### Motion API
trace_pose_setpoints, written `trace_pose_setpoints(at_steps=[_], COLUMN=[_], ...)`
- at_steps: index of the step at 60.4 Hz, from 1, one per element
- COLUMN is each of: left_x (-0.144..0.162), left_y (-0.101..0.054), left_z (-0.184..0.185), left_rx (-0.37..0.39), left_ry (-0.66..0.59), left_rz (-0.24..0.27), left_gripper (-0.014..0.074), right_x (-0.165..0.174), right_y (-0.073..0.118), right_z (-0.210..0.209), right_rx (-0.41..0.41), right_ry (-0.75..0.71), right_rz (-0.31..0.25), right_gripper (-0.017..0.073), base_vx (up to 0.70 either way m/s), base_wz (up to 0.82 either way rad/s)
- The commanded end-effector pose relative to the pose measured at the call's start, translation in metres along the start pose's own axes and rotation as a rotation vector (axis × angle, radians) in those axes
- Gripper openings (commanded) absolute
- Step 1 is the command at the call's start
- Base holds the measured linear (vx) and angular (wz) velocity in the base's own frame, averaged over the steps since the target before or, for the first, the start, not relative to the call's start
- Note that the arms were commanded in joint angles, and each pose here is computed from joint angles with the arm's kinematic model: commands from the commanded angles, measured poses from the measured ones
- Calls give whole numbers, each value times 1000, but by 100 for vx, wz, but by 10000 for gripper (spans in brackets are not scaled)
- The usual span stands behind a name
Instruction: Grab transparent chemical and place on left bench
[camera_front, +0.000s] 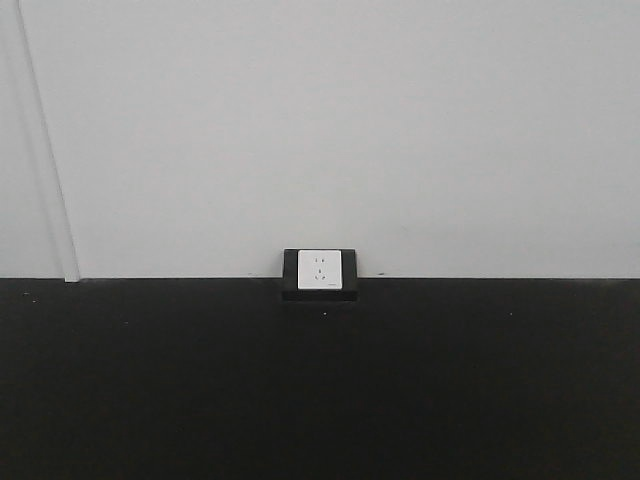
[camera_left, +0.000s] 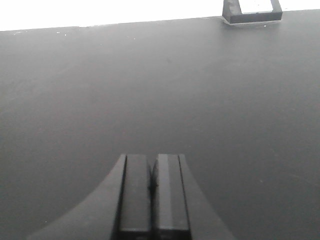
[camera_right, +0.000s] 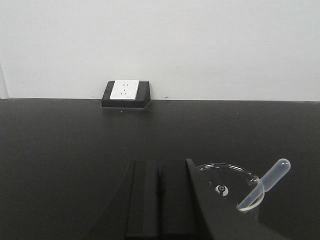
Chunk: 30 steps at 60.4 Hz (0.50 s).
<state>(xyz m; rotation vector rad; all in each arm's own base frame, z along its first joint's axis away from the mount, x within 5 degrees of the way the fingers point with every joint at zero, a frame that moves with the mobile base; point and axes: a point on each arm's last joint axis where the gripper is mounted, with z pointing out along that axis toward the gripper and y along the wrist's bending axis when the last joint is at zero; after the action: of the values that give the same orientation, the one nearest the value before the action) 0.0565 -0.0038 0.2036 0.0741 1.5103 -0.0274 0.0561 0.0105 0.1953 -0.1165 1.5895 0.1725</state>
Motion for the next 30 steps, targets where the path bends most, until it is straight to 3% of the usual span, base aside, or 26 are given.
trace_pose_setpoints(at_steps=[1, 11, 18, 22, 30], left_x=[-3, -3, -3, -3, -3], left_y=[0, 0, 0, 0, 0], left_z=[-1, -1, -1, -1, -1], left_rx=[-2, -2, -2, -2, -2], left_ry=[-81, -81, -81, -81, -81], left_rz=[-9, -9, -9, -9, -9], left_gripper=[-3, -3, -3, -3, -3], right_x=[-7, -12, -38, -59, -115], right_y=[0, 0, 1, 2, 4], right_z=[-1, -2, -7, -12, -15], right_rx=[3, 2, -2, -4, 8], right_ry=[-98, -134, -221, -258, -241], right_rz=[-2, 3, 26, 10, -92], right_gripper=[-4, -4, -4, -4, -4], base_vx=[0, 0, 0, 0, 0], base_wz=[0, 0, 0, 0, 0])
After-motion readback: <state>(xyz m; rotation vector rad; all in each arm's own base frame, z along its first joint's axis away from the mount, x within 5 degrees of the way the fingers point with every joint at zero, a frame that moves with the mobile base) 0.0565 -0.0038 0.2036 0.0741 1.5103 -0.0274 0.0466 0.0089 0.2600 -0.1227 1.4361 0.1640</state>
